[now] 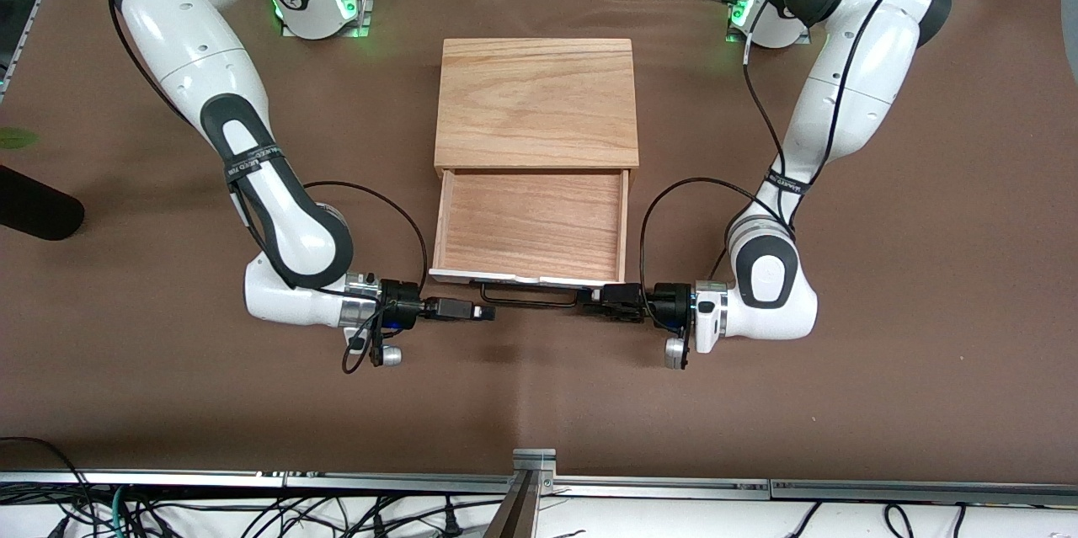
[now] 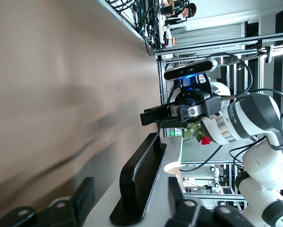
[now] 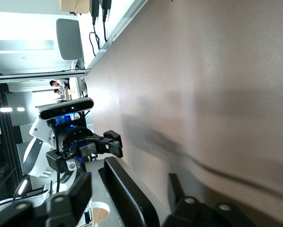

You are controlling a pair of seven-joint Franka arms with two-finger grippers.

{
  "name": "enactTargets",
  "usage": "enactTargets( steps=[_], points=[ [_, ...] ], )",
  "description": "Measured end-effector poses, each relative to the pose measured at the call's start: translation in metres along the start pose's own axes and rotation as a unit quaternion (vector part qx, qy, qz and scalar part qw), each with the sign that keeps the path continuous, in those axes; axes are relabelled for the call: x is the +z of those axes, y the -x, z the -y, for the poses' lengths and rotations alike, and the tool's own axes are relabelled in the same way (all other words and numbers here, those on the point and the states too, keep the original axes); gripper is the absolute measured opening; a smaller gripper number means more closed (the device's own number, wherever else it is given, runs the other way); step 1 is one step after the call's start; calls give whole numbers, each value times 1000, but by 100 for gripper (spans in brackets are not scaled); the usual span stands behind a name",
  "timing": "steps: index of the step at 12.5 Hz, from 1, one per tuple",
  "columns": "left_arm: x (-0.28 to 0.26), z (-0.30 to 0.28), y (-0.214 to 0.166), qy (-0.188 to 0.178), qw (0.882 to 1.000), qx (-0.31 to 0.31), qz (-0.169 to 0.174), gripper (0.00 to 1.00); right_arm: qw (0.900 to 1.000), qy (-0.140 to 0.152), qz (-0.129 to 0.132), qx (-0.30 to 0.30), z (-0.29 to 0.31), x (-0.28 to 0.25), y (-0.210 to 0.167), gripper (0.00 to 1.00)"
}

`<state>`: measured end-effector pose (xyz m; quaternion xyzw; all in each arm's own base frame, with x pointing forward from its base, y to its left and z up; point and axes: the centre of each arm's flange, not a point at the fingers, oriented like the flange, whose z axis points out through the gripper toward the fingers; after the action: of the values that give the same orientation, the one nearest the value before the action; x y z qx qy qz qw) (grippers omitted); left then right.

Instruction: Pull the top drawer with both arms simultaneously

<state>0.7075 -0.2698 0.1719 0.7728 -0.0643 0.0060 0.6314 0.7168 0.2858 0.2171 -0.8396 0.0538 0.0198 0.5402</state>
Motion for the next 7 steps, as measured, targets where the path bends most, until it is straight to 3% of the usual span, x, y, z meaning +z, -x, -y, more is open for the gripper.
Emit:
enactTargets(
  steps=[2,5,7],
  points=[
    [0,0,0,0,1000,0,0,96,1000,-2,-3,-6,7,-3,-2,100],
    [-4,-6,-4,-1,1000,-15,-3,100,999,11,-16,-36,38,-27,-7,100],
    [-14,-23,-11,-29,999,-23,10,100,996,59,-9,-74,67,-66,2,100]
  ],
)
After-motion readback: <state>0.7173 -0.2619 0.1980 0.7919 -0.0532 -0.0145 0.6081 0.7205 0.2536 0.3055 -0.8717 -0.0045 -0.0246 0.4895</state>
